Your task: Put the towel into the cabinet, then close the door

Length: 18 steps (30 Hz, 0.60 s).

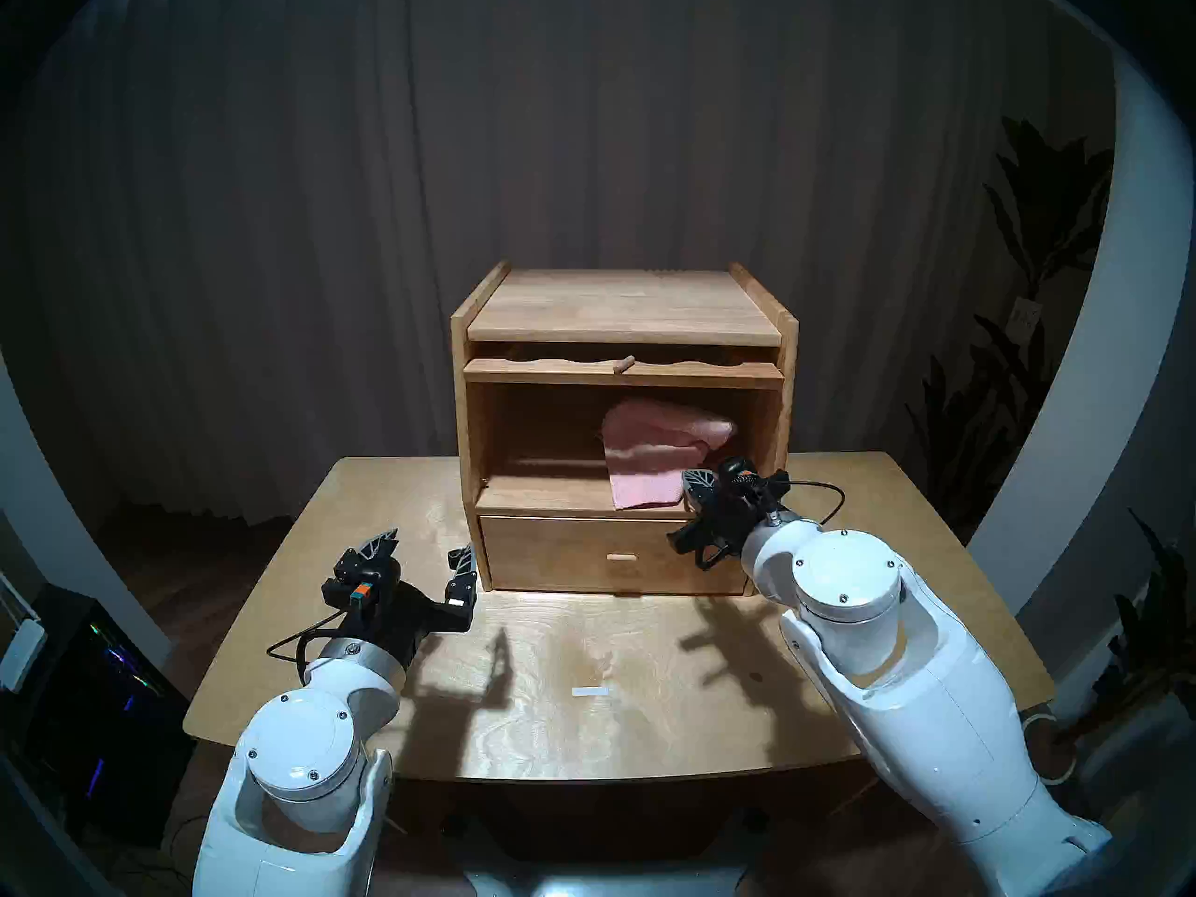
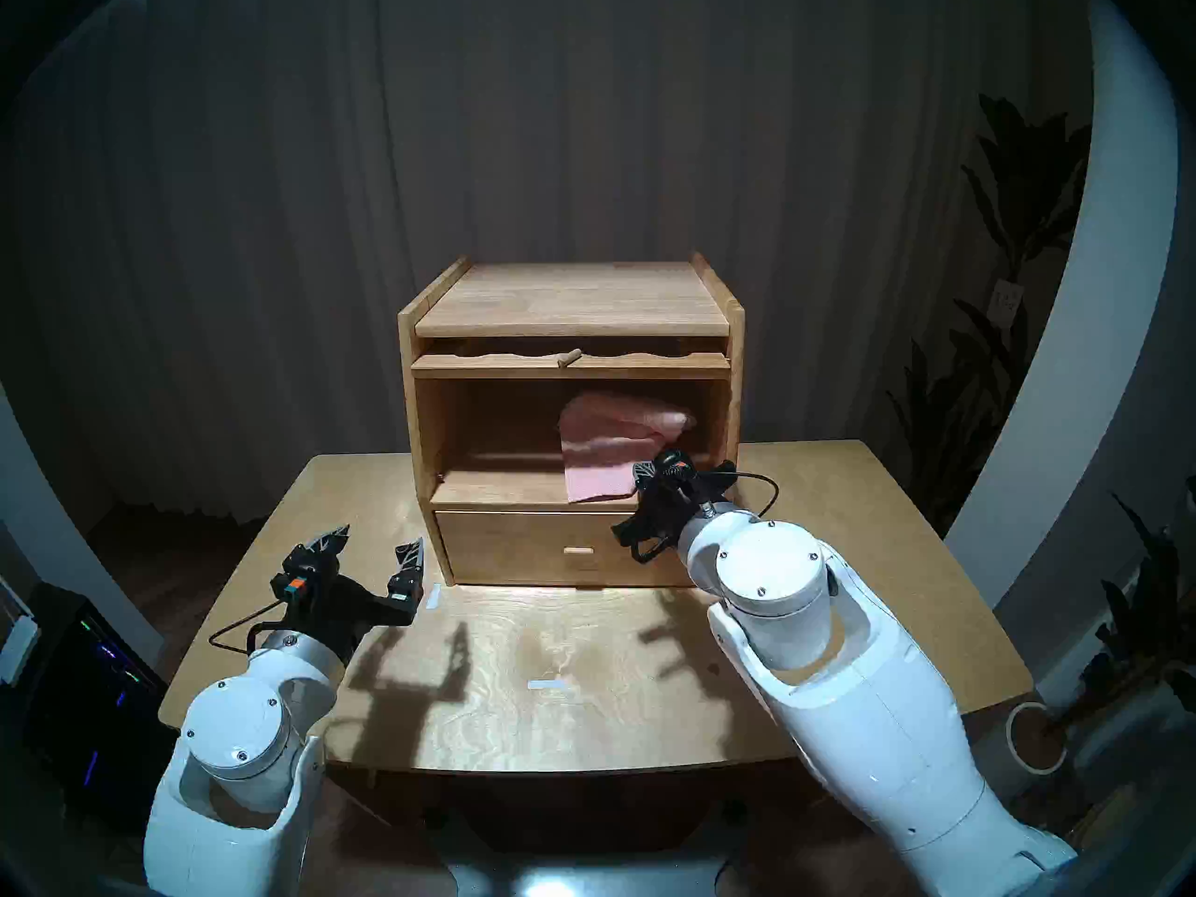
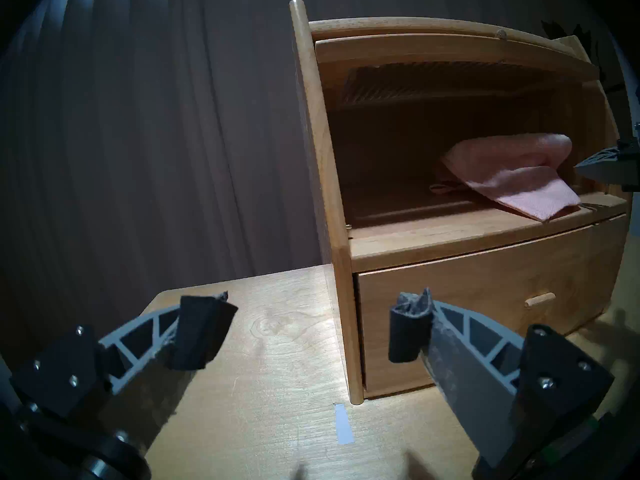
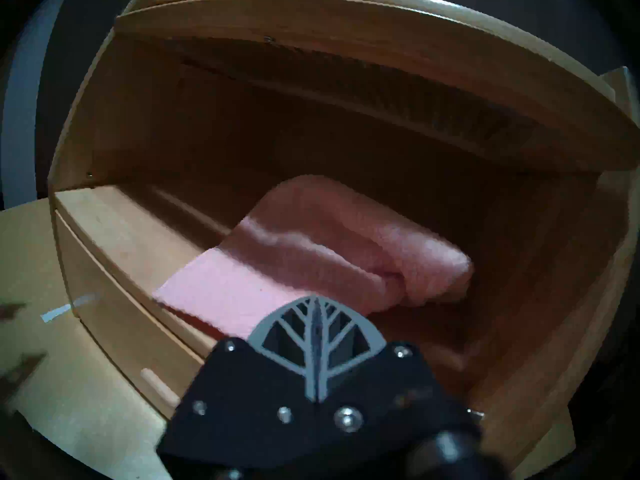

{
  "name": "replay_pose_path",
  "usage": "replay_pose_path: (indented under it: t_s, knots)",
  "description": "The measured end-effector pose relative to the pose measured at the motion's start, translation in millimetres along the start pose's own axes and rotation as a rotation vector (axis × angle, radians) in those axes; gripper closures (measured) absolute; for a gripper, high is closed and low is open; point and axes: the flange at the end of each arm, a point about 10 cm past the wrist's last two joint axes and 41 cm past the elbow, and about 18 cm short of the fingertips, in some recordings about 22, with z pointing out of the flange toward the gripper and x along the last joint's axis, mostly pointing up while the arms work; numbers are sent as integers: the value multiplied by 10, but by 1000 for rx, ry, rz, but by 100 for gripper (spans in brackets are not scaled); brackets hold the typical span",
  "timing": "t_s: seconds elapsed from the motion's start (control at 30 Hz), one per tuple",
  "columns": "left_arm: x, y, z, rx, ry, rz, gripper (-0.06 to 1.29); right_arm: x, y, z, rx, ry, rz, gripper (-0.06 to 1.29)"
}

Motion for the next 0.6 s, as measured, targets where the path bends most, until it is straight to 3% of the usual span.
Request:
replay_pose_path:
  t_s: [0.3, 0.6]
  knots:
    - [2, 0, -1, 0, 0, 0, -1, -46, -7, 205, -6, -57, 12, 126]
    - [2, 0, -2, 0, 0, 0, -1, 29, -10, 385, -4, -88, 13, 126]
